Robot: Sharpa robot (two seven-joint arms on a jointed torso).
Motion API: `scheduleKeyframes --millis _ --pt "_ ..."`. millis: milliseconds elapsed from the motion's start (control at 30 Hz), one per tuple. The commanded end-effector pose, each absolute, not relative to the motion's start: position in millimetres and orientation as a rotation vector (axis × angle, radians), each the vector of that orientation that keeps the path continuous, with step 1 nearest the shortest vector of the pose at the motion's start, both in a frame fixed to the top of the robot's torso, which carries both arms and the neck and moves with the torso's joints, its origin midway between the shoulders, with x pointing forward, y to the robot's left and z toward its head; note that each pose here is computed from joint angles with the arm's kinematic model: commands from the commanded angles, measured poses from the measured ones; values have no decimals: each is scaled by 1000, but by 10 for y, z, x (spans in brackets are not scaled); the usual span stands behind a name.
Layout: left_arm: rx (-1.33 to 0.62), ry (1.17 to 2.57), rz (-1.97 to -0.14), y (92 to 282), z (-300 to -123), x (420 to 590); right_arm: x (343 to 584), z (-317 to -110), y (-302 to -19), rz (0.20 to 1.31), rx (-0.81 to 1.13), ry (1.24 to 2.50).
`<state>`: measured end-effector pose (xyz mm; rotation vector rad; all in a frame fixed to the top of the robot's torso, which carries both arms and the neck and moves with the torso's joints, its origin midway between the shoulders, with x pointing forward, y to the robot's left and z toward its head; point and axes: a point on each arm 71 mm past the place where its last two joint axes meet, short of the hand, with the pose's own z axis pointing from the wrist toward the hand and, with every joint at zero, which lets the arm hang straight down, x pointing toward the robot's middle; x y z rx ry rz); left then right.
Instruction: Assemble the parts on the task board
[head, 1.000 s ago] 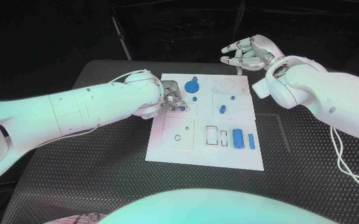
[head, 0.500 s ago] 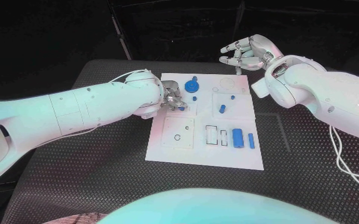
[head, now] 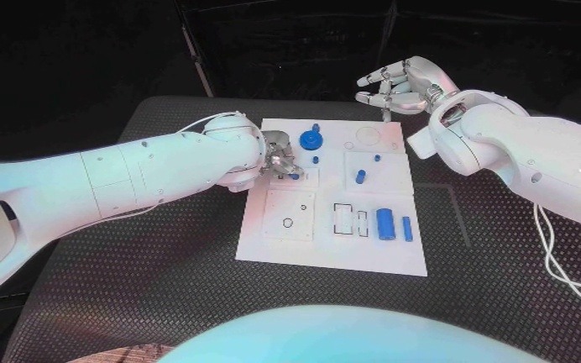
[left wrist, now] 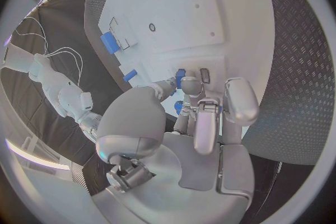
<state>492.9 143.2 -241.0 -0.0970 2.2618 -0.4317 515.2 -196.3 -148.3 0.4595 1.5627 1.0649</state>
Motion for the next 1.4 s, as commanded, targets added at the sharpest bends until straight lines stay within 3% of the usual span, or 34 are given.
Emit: scheduleKeyframes --millis 33,1400 --pt "-74 2285 -419 1425 -2436 4919 5151 -1469 -1947 1074 448 1563" --pt "-60 2309 -403 1378 -2472 4970 5151 -1475 -1957 1070 449 1572"
